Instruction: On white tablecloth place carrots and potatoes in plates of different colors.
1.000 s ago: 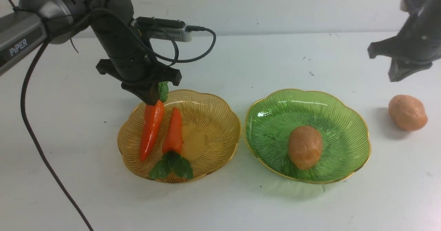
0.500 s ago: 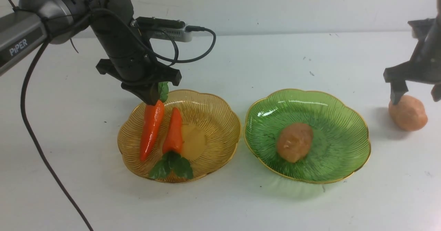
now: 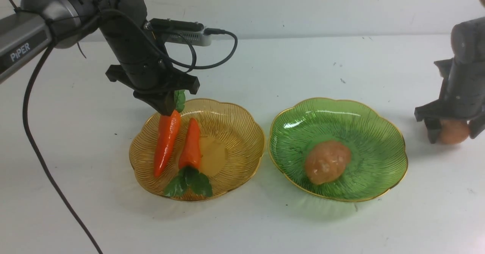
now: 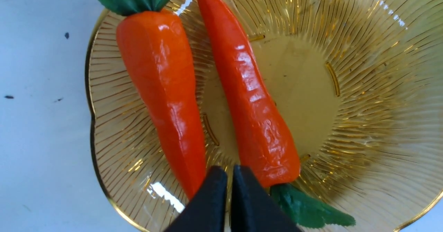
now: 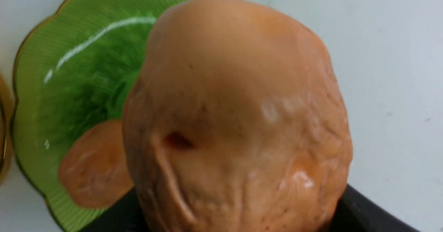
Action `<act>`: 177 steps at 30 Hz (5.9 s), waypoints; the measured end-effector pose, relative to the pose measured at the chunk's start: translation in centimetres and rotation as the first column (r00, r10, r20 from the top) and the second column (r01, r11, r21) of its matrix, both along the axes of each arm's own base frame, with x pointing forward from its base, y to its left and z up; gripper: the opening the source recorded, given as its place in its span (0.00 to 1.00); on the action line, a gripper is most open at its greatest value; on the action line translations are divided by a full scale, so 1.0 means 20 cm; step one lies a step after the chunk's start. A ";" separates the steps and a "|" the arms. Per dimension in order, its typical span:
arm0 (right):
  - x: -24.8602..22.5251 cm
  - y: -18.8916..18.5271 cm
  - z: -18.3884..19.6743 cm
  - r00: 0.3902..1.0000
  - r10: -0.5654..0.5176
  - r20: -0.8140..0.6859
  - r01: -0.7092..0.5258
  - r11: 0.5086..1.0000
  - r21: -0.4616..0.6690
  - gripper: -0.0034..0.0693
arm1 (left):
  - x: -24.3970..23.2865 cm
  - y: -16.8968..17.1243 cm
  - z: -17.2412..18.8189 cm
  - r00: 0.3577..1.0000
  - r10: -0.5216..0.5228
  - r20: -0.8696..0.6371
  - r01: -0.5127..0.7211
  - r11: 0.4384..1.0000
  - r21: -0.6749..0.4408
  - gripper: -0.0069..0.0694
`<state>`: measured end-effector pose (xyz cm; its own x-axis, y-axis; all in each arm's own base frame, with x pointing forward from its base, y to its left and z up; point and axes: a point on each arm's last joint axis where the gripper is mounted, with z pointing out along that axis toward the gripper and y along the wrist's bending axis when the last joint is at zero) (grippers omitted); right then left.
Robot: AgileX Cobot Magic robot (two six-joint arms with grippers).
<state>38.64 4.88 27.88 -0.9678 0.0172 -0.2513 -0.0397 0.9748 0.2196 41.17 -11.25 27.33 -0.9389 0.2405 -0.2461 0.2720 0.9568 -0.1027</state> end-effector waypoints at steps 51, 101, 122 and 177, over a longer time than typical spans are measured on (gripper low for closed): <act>-1.54 -0.10 0.17 0.371 0.033 0.928 -0.117 0.993 0.012 0.03 | -0.18 0.05 0.39 0.986 0.016 0.166 -0.009 0.999 -0.045 0.10; -1.66 -0.23 -0.50 0.446 0.113 0.888 0.143 0.970 -0.195 0.03 | -1.11 0.28 0.81 0.906 0.018 0.423 0.022 0.996 -0.089 0.10; -1.66 -0.23 -0.50 0.449 0.081 0.890 0.149 0.975 -0.164 0.03 | -1.81 0.45 0.36 0.894 0.037 0.446 0.019 0.993 -0.120 0.10; -1.66 -0.23 -0.50 0.451 0.043 0.891 0.157 0.979 -0.127 0.03 | -1.81 0.51 -0.43 0.496 0.227 0.838 -0.025 0.969 -0.247 0.11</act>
